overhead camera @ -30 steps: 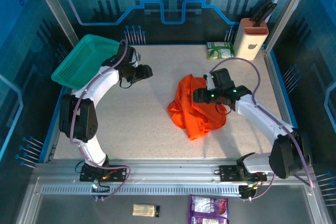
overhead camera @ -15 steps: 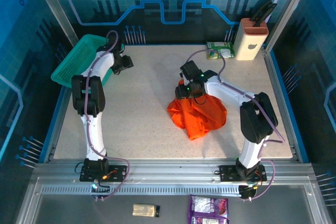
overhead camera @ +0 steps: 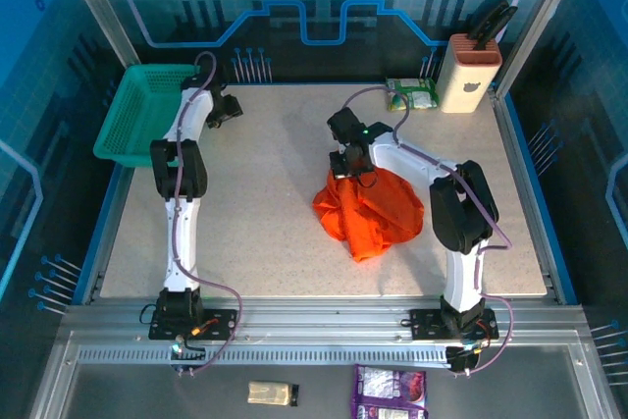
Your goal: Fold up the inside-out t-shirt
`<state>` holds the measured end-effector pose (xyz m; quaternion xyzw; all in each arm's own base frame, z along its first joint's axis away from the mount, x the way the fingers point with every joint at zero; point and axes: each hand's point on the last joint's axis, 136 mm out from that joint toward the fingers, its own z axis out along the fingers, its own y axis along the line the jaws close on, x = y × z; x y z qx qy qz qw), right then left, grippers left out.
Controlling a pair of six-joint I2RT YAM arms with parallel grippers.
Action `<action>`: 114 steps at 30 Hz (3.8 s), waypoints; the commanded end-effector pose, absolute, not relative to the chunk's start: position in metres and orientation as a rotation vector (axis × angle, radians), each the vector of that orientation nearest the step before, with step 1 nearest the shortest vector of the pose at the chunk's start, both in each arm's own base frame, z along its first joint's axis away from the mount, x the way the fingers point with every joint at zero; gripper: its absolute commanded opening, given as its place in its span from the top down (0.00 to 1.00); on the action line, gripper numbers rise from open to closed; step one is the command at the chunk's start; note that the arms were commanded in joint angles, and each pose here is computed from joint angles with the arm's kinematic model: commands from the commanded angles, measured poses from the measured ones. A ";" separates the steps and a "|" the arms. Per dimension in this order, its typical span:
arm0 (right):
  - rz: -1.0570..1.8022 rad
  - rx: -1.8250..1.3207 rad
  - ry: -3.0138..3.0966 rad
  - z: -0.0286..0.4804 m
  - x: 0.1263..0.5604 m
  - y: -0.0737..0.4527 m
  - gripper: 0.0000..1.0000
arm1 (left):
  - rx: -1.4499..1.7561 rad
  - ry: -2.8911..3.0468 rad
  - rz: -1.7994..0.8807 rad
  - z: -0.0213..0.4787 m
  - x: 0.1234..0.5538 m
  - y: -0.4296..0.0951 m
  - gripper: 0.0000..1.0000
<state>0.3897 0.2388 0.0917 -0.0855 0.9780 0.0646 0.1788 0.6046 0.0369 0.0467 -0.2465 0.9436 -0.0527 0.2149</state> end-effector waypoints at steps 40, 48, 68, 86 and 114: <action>0.237 0.255 2.526 0.180 0.332 0.059 0.67 | -0.172 2.495 -0.841 0.216 0.399 -0.165 0.40; 0.393 0.134 2.668 0.140 0.302 0.097 0.58 | 0.022 2.725 -0.726 0.157 0.334 -0.222 0.45; 0.012 -0.472 2.908 0.040 0.260 0.186 0.72 | 0.274 3.092 -0.359 0.025 0.249 -0.253 0.45; 0.513 -0.363 2.578 0.209 0.317 0.217 1.00 | -0.014 2.774 -0.155 0.109 0.267 -0.147 1.00; -0.056 -0.675 2.769 0.084 0.298 0.192 0.45 | -0.068 2.809 -0.661 0.106 0.323 -0.182 1.00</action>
